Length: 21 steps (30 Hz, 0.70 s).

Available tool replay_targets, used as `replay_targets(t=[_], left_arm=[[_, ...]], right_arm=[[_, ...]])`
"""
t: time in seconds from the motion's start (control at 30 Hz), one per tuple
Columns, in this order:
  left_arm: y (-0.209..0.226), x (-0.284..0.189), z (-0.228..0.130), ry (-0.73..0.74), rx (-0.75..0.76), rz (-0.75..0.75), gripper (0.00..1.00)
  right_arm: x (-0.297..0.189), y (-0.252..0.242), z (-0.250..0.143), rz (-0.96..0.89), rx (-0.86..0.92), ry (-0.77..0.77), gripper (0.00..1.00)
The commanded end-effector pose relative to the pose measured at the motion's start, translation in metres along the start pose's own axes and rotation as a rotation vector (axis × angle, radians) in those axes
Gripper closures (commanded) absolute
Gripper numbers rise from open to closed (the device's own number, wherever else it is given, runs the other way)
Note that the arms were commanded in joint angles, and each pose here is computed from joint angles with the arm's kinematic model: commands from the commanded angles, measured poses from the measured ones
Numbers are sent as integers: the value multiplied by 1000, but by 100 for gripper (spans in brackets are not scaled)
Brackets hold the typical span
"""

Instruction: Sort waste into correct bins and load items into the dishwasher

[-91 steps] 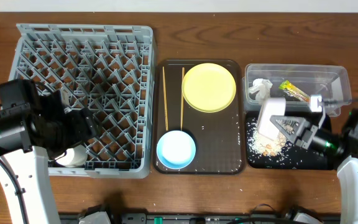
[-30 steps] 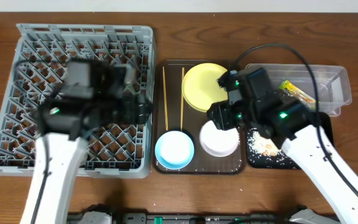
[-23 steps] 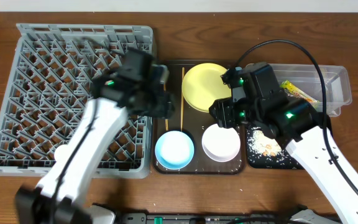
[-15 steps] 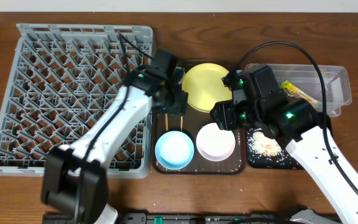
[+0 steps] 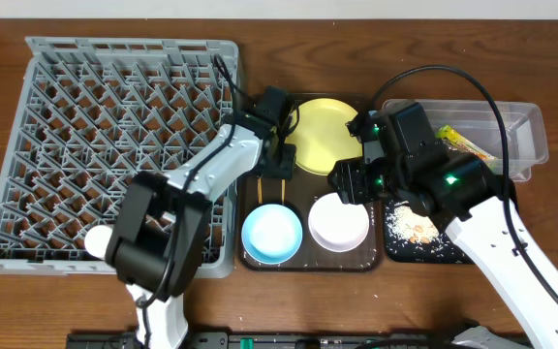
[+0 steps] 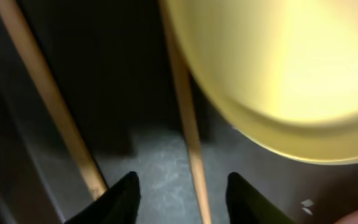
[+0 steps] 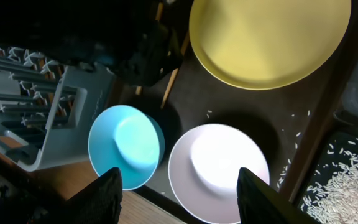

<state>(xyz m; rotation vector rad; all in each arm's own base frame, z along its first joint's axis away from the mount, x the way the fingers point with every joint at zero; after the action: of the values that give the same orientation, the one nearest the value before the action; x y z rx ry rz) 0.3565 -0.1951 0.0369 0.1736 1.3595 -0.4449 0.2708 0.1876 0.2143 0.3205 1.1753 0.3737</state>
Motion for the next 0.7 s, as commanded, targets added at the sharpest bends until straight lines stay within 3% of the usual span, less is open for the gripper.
replay_targets(t=[0.0, 0.23, 0.5, 0.67], left_arm=[[3, 14, -1, 23, 1, 17, 62], [5, 36, -11, 81, -2, 20, 69], [8, 33, -15, 101, -19, 65, 91], [11, 14, -8, 82, -18, 99, 92]], right_arm=[[-8, 0, 6, 3, 14, -27, 43], [-8, 0, 6, 2, 14, -27, 43], [-8, -1, 4, -5, 18, -15, 45], [-8, -2, 3, -7, 18, -12, 45]])
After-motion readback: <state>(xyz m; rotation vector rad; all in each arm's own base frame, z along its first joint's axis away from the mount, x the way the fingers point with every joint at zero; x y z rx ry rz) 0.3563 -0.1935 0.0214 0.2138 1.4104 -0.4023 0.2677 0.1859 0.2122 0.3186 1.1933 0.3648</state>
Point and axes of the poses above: each gripper's point midway between its finger pads, its own x axis out along the fingers, its own y axis along the line the jaws close on, z = x × y, the point moved 2 cm from there along -x, back along the fingers, and after that the axes turned 12 degrees about x, right-handed, at the moved point
